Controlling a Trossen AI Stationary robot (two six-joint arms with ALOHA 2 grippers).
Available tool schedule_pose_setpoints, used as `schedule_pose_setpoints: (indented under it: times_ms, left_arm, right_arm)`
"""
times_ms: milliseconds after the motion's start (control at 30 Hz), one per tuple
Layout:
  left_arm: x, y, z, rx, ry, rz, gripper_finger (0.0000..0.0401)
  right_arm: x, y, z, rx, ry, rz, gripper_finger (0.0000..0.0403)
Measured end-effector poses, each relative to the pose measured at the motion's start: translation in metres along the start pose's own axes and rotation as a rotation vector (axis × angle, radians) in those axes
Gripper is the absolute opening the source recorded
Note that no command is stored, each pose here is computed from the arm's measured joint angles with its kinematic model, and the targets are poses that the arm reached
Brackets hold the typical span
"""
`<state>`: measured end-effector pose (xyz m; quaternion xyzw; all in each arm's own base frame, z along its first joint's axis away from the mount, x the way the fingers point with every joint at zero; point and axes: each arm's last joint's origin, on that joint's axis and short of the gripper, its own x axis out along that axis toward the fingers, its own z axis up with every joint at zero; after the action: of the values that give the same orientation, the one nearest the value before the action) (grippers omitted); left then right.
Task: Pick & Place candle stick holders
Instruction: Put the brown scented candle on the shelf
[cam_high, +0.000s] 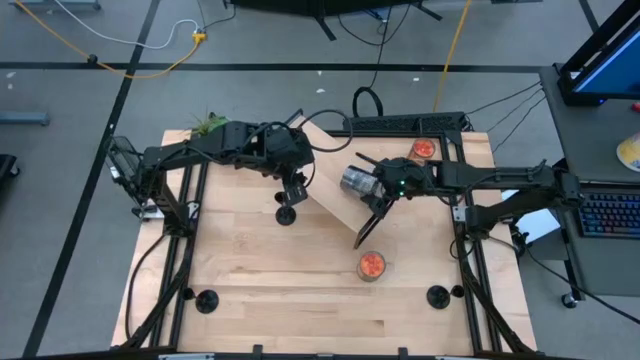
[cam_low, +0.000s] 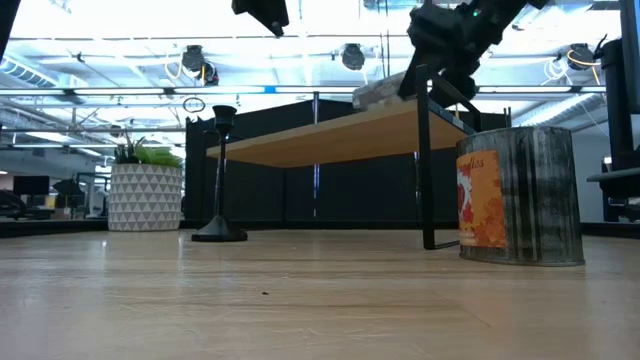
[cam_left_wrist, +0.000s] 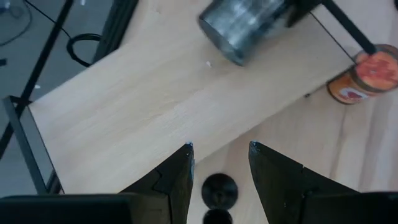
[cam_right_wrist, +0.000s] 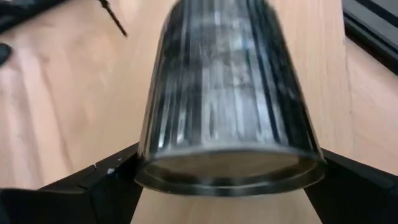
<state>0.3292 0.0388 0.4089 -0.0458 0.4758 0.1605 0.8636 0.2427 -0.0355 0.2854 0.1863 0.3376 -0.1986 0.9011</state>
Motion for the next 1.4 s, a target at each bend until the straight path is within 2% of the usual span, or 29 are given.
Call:
schedule_pose_setpoints:
  times_ms: [100,300,600,1033,1267,1400]
  left_arm:
    - [0.014,0.005,0.0,-0.019,0.006,-0.02,0.0161]
    - [0.05,0.014,0.0,-0.054,-0.017,-0.142,0.0161]
    - [0.085,0.03,-0.001,-0.197,-0.073,-0.297,0.0161]
    - [0.102,0.037,-0.001,-0.286,-0.134,-0.419,0.0161]
    - [0.101,0.038,0.004,-0.287,-0.185,-0.432,0.0161]
    - [0.113,0.04,0.003,-0.297,-0.158,-0.426,0.0161]
  right_arm:
    - [-0.009,-0.001,0.001,0.015,-0.027,0.013,0.0375]
    - [-0.018,-0.002,0.003,0.017,-0.061,0.012,0.0375]
    - [-0.009,-0.001,-0.001,0.015,0.011,0.042,0.0375]
    - [-0.005,0.0,-0.001,0.051,0.013,0.04,0.0375]
    - [-0.005,0.0,-0.001,0.051,0.013,0.041,0.0375]
    - [-0.001,0.001,-0.001,0.051,0.022,0.037,0.0375]
